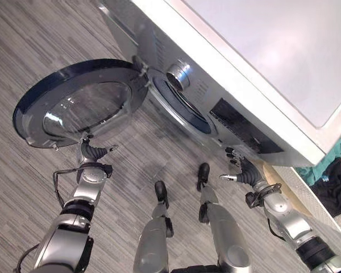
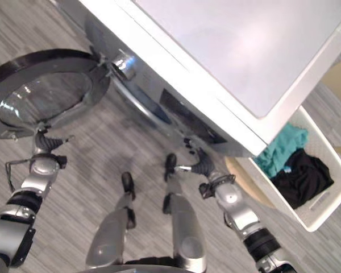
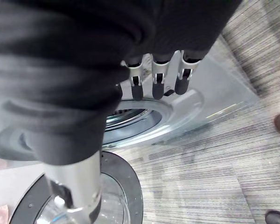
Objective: Grab the laundry basket,head to the washer,open it,put in the laundry and shut it.
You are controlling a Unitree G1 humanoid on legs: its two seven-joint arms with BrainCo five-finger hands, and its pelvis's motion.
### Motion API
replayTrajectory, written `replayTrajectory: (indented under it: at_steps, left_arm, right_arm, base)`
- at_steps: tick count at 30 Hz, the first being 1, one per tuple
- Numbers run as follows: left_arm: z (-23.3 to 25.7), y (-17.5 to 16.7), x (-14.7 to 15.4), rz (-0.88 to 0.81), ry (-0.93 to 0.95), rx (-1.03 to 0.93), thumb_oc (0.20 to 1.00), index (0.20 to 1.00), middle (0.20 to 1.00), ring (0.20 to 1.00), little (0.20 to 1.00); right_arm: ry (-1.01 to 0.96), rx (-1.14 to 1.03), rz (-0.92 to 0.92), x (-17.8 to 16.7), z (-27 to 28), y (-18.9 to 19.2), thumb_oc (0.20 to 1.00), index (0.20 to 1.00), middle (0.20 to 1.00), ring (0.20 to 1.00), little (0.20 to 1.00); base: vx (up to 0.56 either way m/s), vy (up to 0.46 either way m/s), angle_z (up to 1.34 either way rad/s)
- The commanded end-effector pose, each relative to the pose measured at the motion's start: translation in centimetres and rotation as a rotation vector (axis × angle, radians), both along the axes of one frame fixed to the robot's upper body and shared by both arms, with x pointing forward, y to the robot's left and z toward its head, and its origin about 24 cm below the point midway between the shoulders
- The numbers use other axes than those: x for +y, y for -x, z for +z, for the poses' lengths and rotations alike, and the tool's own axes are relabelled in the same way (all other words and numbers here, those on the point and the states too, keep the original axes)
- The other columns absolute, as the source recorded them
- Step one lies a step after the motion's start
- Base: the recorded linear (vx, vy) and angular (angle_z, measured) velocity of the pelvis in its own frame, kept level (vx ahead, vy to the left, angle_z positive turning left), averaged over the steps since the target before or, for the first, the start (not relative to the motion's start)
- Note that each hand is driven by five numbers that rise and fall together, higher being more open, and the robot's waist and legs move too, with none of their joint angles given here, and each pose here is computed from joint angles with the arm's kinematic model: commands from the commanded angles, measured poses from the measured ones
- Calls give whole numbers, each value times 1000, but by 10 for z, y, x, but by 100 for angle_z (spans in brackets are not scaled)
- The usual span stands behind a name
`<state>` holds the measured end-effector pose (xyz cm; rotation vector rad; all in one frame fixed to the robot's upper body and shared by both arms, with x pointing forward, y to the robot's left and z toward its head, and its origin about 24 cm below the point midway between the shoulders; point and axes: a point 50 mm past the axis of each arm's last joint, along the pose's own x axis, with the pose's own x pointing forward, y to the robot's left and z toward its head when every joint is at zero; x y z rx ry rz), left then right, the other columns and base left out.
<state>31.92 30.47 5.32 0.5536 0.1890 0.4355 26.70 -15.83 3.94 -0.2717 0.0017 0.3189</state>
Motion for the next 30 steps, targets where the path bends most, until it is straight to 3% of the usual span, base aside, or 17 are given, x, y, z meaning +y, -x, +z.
replayTrajectory:
  at_steps: [1,5,8,14,20,25,30]
  left_arm:
    - [-23,21,1,5,9,30,1000,1000,1000,1000,1000]
    - [-69,54,-18,-40,102,163,1000,1000,1000,1000,1000]
    - [-112,98,-27,-41,169,330,1000,1000,1000,1000,1000]
    - [-156,152,-42,-20,266,538,1000,1000,1000,1000,1000]
    - [-171,169,-60,-81,300,620,1000,1000,1000,1000,1000]
    - [-172,160,-80,-140,341,595,1000,1000,1000,1000,1000]
    - [-175,164,-82,-141,348,609,1000,1000,1000,1000,1000]
  right_arm:
    - [-26,-28,-15,-3,0,9,1000,1000,1000,1000,1000]
    - [-1,-36,-51,-11,1,10,1000,1000,1000,1000,1000]
    - [108,-88,-80,-25,10,12,1000,1000,1000,1000,1000]
    - [214,-132,-52,-30,17,19,1000,1000,1000,1000,1000]
    - [275,-114,-113,-46,9,34,1000,1000,1000,1000,1000]
    - [363,-150,-149,-55,16,21,1000,1000,1000,1000,1000]
    - [457,-136,-158,-62,12,12,1000,1000,1000,1000,1000]
  base:
    - [96,37,-4]
    - [116,26,-28]
    - [97,22,-44]
    - [50,-103,-108]
    - [134,-267,-91]
    - [45,-146,-113]
    - [96,-1,-72]
